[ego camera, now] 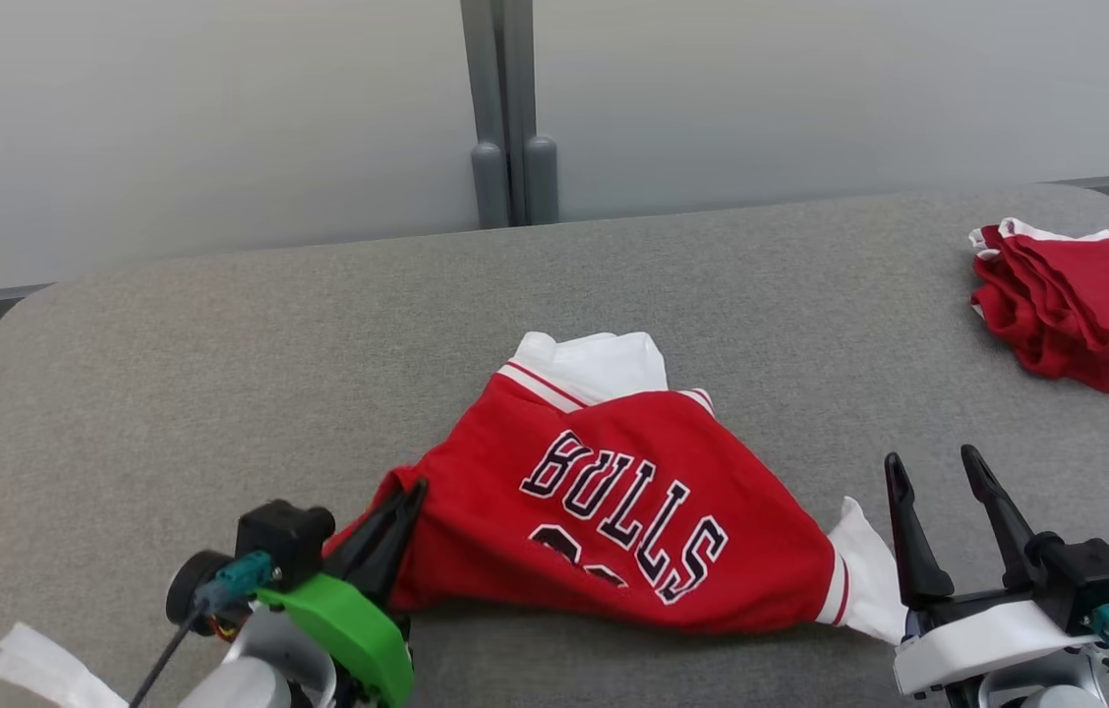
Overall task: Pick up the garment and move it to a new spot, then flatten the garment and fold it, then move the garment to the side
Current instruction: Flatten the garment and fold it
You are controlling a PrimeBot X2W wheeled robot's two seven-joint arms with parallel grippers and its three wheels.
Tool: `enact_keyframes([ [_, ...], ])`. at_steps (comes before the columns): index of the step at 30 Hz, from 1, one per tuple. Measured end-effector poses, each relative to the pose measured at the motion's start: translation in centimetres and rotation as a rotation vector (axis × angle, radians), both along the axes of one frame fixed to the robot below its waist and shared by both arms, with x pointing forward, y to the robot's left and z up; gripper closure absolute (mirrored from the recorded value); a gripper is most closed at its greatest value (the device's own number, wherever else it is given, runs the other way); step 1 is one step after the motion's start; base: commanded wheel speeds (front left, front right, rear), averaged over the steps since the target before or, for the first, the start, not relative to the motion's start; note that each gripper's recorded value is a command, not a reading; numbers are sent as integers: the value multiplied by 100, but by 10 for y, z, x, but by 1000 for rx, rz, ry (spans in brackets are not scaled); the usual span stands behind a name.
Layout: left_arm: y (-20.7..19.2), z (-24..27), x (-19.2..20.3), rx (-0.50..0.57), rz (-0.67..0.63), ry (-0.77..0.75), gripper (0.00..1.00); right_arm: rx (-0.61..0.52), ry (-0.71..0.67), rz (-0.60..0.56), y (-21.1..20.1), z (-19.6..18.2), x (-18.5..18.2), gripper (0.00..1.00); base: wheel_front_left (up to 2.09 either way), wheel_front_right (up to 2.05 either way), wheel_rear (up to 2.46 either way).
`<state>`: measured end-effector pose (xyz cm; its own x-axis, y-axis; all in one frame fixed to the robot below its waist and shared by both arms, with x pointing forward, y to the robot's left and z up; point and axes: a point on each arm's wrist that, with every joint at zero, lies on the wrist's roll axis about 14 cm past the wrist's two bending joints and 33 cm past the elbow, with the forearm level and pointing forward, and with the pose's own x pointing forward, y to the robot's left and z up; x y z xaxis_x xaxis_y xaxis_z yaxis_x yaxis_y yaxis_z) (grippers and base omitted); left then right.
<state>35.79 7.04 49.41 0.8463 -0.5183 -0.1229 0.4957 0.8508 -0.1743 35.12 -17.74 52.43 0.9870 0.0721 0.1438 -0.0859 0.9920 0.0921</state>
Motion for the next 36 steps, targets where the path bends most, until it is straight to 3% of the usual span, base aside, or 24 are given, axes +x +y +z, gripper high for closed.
enact_keyframes([
  [14, -7, 1, 99, 85, -8, -64, 100, -33, 48, -107, -40, -13, 2, 0, 0, 0, 0],
  [22, -7, -31, 127, 114, 35, 28, 100, -41, 91, -132, -47, -26, 6, 0, 0, 0, 0],
  [23, -9, -34, 128, 113, 36, 40, 64, -42, 96, -134, -48, -28, 7, 0, 0, 0, 0],
  [24, -11, -38, 128, 110, 36, 52, 0, -42, 102, -135, -48, -30, 7, 0, 0, 0, 0],
  [28, -15, -34, 131, 111, 33, 40, 0, -42, 112, -137, -48, -33, 8, 0, 0, 0, 0],
  [36, -3, -10, 110, -15, 95, -26, 0, -27, 106, -114, -39, -32, 5, 0, 0, 0, 0],
])
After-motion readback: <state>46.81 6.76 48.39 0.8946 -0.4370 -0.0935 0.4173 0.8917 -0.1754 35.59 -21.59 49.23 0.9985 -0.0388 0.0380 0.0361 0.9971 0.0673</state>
